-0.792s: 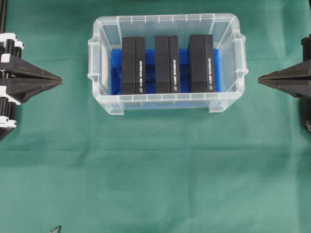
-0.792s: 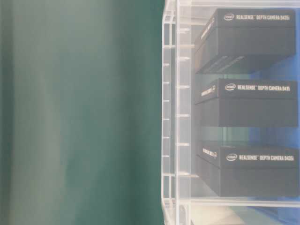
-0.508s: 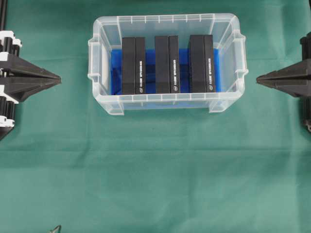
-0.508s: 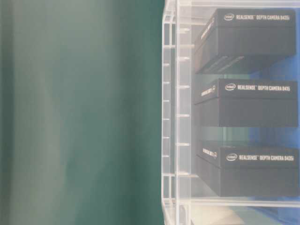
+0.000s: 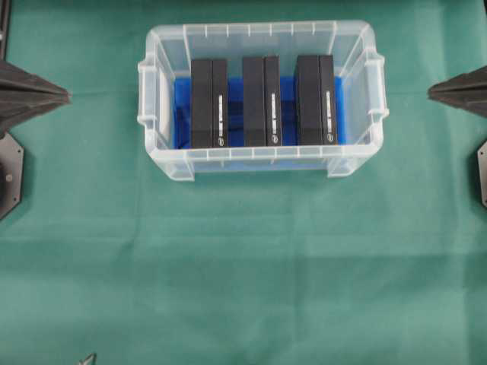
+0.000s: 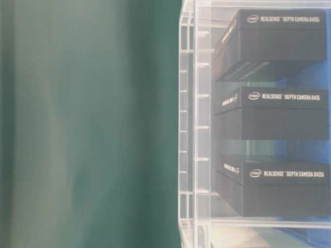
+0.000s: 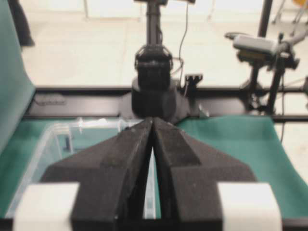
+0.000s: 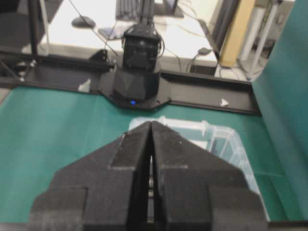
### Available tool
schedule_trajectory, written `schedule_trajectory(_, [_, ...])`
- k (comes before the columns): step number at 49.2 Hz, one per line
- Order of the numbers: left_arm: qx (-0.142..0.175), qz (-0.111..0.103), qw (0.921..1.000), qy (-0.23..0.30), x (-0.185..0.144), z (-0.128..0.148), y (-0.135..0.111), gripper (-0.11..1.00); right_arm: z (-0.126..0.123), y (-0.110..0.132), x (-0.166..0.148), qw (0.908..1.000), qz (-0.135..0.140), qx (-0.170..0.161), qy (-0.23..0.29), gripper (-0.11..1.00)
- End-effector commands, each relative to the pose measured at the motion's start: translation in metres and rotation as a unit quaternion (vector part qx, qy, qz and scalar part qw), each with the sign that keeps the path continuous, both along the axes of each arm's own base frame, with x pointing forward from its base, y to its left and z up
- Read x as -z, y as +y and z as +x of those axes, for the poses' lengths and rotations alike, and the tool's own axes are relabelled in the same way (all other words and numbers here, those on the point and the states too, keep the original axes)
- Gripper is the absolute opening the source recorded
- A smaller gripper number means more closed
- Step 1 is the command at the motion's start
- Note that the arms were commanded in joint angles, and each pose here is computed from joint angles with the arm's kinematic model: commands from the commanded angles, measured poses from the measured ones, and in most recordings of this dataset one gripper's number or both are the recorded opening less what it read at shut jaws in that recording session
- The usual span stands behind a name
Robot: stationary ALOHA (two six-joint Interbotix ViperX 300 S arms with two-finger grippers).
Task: Take the box out of the case with the right arm.
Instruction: 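Raise the right gripper and swing it toward the case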
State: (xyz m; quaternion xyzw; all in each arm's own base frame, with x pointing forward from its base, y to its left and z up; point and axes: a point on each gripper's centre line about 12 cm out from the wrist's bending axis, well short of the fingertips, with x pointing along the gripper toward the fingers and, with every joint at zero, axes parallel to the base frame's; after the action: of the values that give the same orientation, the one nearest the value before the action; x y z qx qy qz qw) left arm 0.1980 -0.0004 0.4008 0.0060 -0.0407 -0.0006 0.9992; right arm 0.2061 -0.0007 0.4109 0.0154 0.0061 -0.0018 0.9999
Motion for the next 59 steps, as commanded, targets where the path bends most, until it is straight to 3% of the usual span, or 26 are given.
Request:
schedule_trajectory(1, [-0.003,0.001,1.0,-0.003,-0.025,-0.001,0.001,0.02,0.0,0.0,-0.026,0.9999,0.009,0.0,-0.005,0.0])
schedule_trajectory(10, [-0.004,0.0,0.9998,0.021,-0.034,-0.003,0.001,0.02,0.003,-0.001,-0.034,0.9992,0.032,0.003,0.026,0.0])
schedule_trajectory(15, [-0.004,-0.012,0.999,0.044,-0.028,0.0,0.001,0.02,0.003,0.0,-0.028,0.9978,0.045,0.003,0.05,0.0])
schedule_trajectory(20, [-0.004,-0.028,0.9954,0.091,-0.018,0.003,0.001,0.02,0.002,-0.001,-0.016,0.9925,0.065,0.009,0.103,0.0])
schedule_trajectory(24, [-0.005,-0.041,0.9881,0.148,-0.01,0.003,0.0,0.02,0.001,-0.001,-0.003,0.9824,0.079,0.017,0.168,0.0])
schedule_trajectory(28, [-0.006,-0.051,0.9752,0.215,-0.004,0.002,-0.002,0.02,-0.001,-0.001,0.011,0.9643,0.093,0.027,0.247,0.0])
schedule_trajectory(30, [-0.006,-0.053,0.9648,0.258,-0.001,0.0,-0.003,0.02,-0.003,-0.001,0.016,0.9524,0.1,0.033,0.286,0.0])
schedule_trajectory(36, [-0.003,-0.054,0.9333,0.355,0.005,-0.008,-0.008,0.02,-0.01,-0.001,0.028,0.9094,0.116,0.054,0.396,0.0])
schedule_trajectory(42, [-0.004,-0.055,0.9005,0.431,0.008,-0.015,-0.011,0.02,-0.017,-0.001,0.033,0.8722,0.121,0.069,0.469,0.0])
schedule_trajectory(48, [-0.007,-0.056,0.8733,0.484,0.012,-0.019,-0.014,0.02,-0.021,-0.001,0.037,0.8385,0.12,0.079,0.526,0.0])
schedule_trajectory(53, [-0.006,-0.053,0.8629,0.503,0.016,-0.019,-0.015,0.02,-0.024,-0.001,0.041,0.815,0.117,0.084,0.561,0.0])
schedule_trajectory(59, [-0.007,-0.053,0.8625,0.503,0.016,-0.016,-0.015,0.02,-0.02,-0.001,0.044,0.8084,0.117,0.086,0.57,0.0])
